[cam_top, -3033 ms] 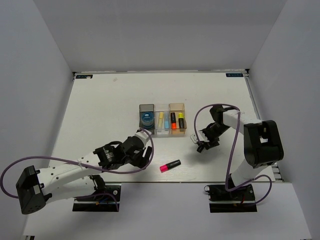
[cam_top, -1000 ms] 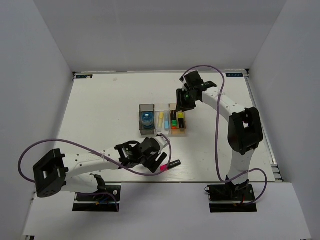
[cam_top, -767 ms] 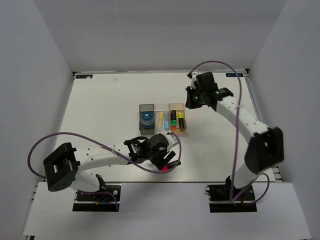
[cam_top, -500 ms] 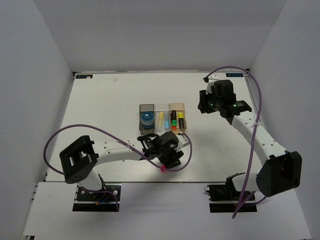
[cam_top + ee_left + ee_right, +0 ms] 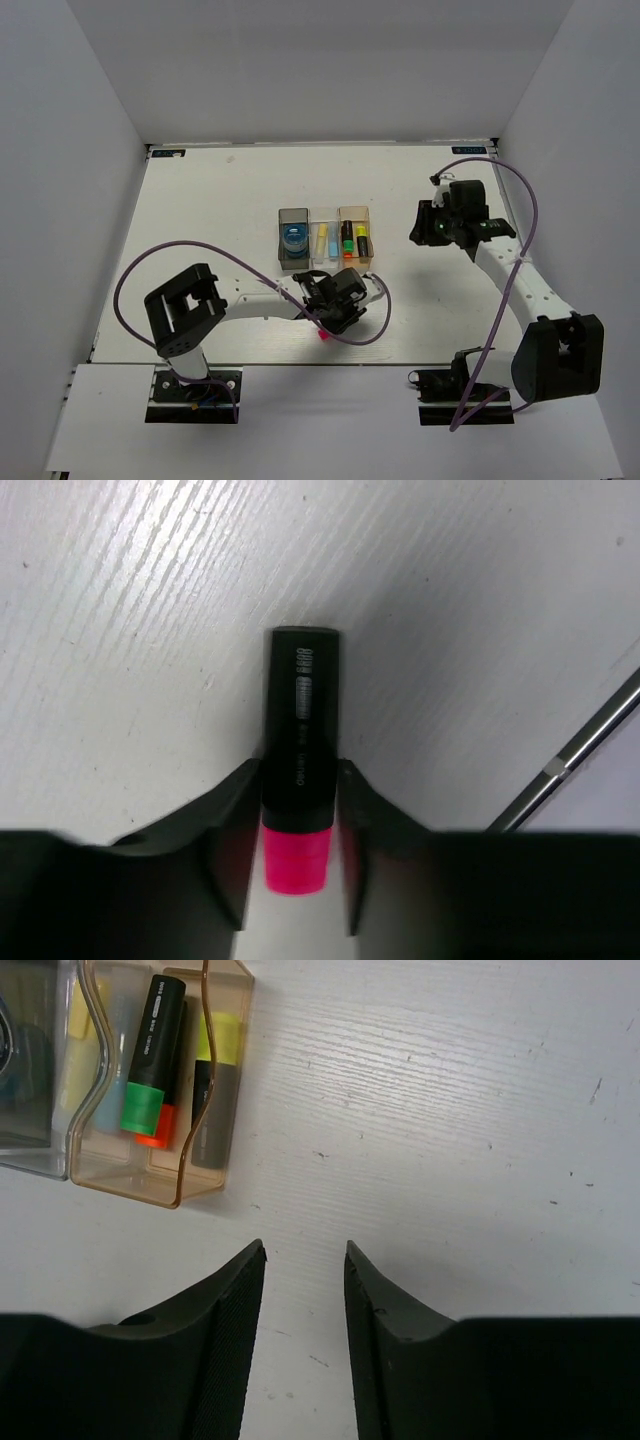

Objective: Sort the stationery into containers
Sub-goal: Pick up the stationery from the center of the board, then place the stationery in the storage box.

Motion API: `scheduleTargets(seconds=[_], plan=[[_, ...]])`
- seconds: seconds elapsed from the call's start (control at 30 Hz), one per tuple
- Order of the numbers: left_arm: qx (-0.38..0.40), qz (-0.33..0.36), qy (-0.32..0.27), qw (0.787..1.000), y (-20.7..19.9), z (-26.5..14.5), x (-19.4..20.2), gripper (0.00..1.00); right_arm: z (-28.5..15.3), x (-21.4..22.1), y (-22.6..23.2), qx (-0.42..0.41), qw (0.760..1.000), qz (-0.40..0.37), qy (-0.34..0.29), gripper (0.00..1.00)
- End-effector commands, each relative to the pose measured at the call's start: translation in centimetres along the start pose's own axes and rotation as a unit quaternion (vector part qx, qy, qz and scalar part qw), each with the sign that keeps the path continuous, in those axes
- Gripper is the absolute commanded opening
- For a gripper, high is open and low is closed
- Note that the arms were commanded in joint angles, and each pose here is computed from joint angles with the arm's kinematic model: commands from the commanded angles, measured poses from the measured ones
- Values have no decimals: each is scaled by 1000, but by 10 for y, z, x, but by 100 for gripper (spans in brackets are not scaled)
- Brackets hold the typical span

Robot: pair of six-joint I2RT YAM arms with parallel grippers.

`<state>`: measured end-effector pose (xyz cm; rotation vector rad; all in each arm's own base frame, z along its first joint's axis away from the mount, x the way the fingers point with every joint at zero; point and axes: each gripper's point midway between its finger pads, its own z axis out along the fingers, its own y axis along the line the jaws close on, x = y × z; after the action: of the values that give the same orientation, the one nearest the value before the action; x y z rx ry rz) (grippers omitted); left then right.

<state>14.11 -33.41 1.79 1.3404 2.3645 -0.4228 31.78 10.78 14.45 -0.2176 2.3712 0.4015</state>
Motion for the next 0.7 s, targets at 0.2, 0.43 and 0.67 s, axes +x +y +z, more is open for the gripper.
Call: scheduleTargets(seconds=[0.2,0.43,0.67], plan=[[-7,11,61,998,-1,9,24,2,-16,-11,8,-55,998,16,-33,90],[-25,3,-62,998,9,-49,-80,0,-22,-8,-8,-32,999,0,-39,78],[-41,-109,-167,979,63,-95,-184,0,-25,-6,-14,-35,998,20,-46,74]])
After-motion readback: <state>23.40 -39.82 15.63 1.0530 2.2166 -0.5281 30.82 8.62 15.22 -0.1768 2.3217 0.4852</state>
